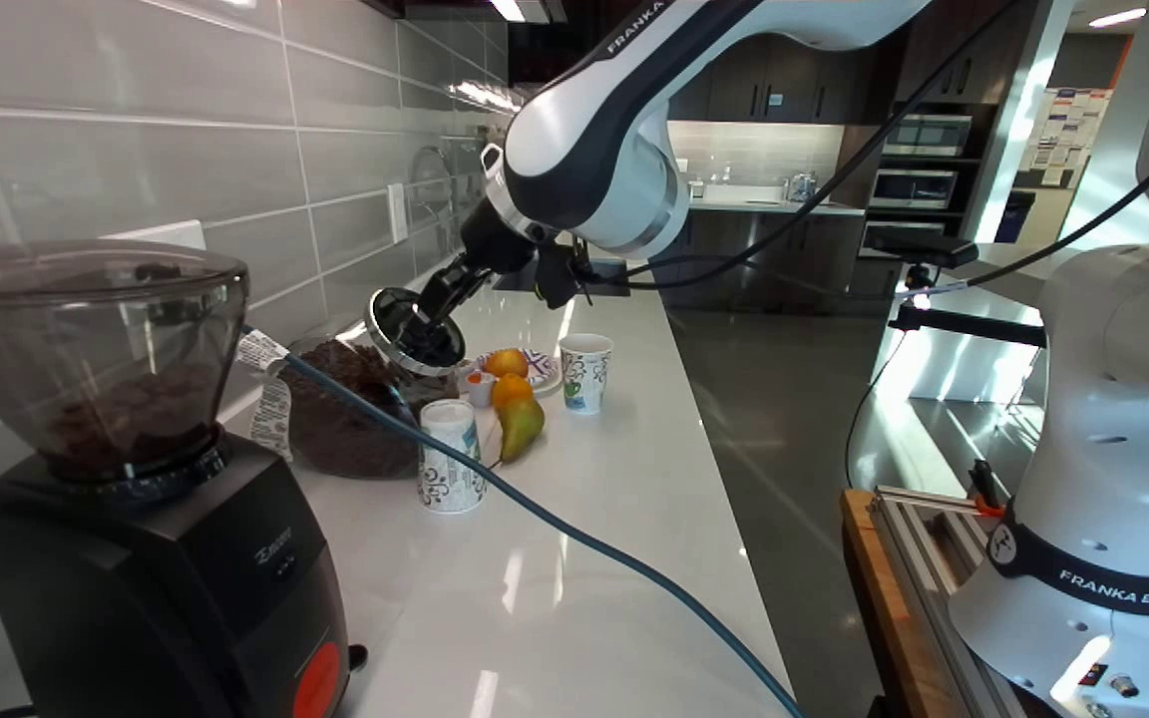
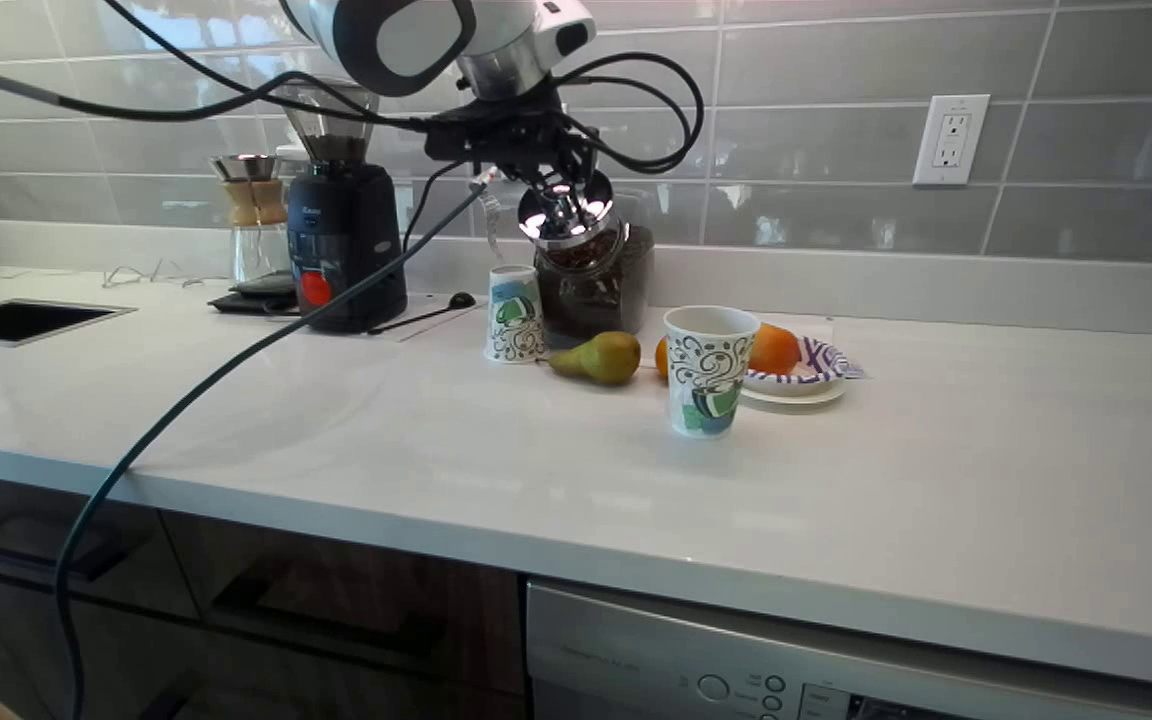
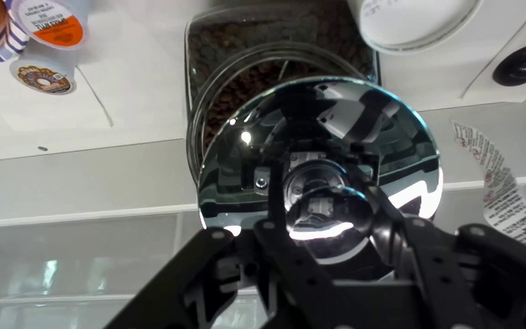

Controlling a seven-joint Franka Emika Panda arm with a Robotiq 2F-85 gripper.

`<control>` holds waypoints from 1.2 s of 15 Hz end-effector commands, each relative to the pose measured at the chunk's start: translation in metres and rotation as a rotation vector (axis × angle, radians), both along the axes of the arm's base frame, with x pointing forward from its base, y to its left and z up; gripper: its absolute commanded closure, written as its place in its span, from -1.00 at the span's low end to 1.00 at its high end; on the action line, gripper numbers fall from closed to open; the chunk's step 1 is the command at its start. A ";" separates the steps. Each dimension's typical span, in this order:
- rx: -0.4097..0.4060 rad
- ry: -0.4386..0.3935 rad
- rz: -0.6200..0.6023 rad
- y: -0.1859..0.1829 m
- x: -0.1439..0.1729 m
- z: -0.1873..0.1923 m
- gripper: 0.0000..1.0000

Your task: Pick up the silver lid and put it on the glass coffee jug

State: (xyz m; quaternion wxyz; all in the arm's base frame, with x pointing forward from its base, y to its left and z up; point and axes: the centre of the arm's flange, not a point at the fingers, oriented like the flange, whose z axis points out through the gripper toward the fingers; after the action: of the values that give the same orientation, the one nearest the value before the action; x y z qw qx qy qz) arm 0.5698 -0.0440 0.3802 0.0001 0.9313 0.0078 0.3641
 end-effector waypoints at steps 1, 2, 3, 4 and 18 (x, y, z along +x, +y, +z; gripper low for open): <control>-0.004 -0.010 0.021 -0.018 0.007 -0.014 0.57; -0.011 -0.007 0.027 -0.019 0.007 -0.015 0.57; -0.014 -0.007 0.030 -0.020 0.008 -0.016 0.57; -0.021 -0.006 0.034 -0.021 0.008 -0.016 0.57; -0.029 0.021 0.054 -0.026 0.010 -0.024 0.57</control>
State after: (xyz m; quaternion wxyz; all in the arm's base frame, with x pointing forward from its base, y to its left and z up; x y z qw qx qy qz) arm 0.5753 -0.0606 0.3617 0.0095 0.9352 0.0333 0.3524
